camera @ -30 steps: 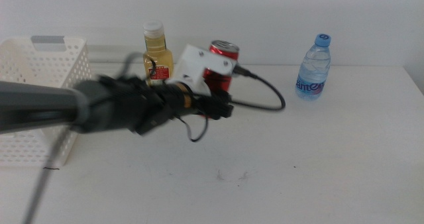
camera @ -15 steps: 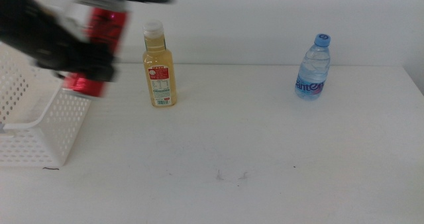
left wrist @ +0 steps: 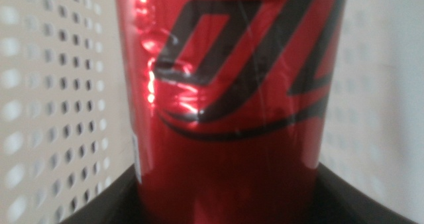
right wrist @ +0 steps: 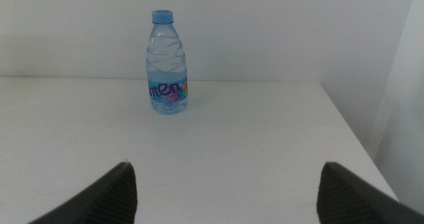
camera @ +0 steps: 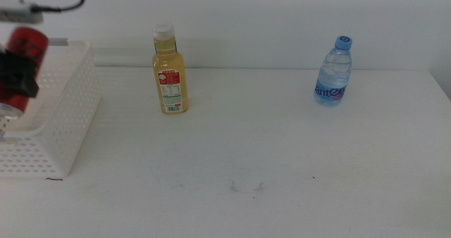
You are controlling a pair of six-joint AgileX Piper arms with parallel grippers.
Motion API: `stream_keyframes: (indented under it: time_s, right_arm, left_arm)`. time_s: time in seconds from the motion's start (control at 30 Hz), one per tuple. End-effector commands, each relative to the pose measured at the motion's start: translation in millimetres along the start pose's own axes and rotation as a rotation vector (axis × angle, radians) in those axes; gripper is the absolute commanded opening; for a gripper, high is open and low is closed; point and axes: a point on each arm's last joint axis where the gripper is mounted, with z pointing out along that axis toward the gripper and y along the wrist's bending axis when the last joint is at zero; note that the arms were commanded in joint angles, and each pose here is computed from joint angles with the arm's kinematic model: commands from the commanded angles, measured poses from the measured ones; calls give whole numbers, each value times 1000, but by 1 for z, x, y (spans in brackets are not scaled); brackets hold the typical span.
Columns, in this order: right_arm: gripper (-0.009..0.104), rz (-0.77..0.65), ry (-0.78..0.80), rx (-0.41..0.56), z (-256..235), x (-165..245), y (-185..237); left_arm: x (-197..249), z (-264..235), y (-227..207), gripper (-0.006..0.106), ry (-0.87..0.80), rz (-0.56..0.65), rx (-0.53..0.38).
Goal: Use arms to grab the bottles and put them into the dustbin to the left of the table.
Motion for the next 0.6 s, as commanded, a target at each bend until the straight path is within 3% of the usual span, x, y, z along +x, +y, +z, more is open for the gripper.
stream_keyframes:
  time_s: [0.0,0.17,0.33,0.57]
  right_arm:
    - [86,-11,-8,7,0,0,0]
    - [86,-11,-8,7,0,0,0]
    - [86,-11,-8,7,0,0,0]
    - [86,-11,-8,7,0,0,0]
  left_arm:
    - [-9,10,4,0,-47,-15,-1]
    - [-10,44,13,6,-6,-6,-22]
    - [-9,65,18,21,23,12,-47]
    - [-7,79,22,64,58,30,-63]
